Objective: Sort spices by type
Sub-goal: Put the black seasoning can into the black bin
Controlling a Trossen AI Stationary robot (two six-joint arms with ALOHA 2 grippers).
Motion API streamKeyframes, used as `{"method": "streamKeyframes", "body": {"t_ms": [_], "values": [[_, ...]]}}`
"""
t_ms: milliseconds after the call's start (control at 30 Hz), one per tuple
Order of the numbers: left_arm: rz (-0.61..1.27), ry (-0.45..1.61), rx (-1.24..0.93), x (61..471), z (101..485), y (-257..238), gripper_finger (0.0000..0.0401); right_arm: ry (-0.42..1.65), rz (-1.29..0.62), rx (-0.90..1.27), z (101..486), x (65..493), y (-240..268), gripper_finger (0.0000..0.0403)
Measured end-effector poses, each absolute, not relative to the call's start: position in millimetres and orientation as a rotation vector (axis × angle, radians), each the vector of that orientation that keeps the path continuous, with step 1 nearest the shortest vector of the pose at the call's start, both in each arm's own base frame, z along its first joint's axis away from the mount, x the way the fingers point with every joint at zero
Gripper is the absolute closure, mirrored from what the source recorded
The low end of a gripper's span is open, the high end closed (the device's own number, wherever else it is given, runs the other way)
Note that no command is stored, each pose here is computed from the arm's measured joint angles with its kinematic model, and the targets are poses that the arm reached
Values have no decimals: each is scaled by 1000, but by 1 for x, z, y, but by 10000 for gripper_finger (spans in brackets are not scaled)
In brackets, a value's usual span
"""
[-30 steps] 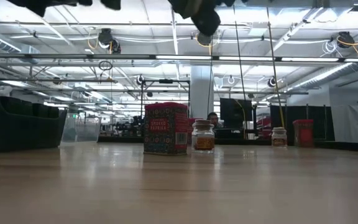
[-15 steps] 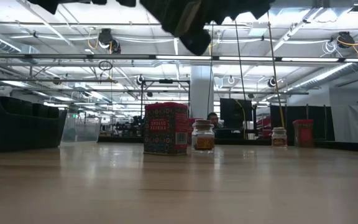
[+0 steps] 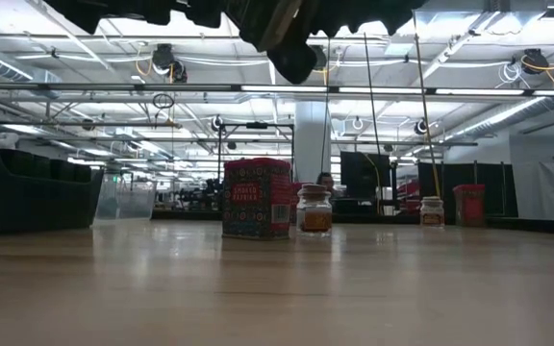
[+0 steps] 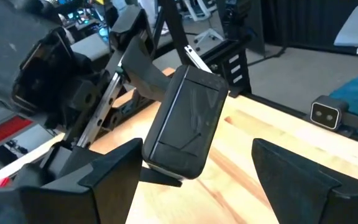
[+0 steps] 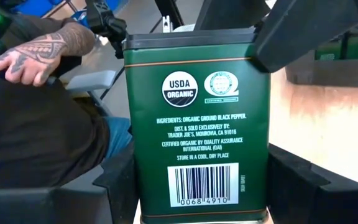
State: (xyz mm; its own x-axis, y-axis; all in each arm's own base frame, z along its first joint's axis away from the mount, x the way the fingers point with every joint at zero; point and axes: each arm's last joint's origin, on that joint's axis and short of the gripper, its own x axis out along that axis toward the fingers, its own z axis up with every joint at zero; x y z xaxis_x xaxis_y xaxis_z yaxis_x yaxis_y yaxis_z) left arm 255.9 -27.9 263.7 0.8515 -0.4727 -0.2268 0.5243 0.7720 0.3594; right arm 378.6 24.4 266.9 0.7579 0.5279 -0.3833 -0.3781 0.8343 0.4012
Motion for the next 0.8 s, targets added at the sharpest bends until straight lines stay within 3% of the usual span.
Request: {"method": "streamKeyframes", "body": {"t_ms": [400, 800], "values": [[-537, 103, 433, 264, 260, -28, 100, 486, 498, 296, 268, 379, 24, 151], [-526, 44, 468, 266, 263, -29, 147, 487, 497, 299, 268, 379, 24, 151]]}}
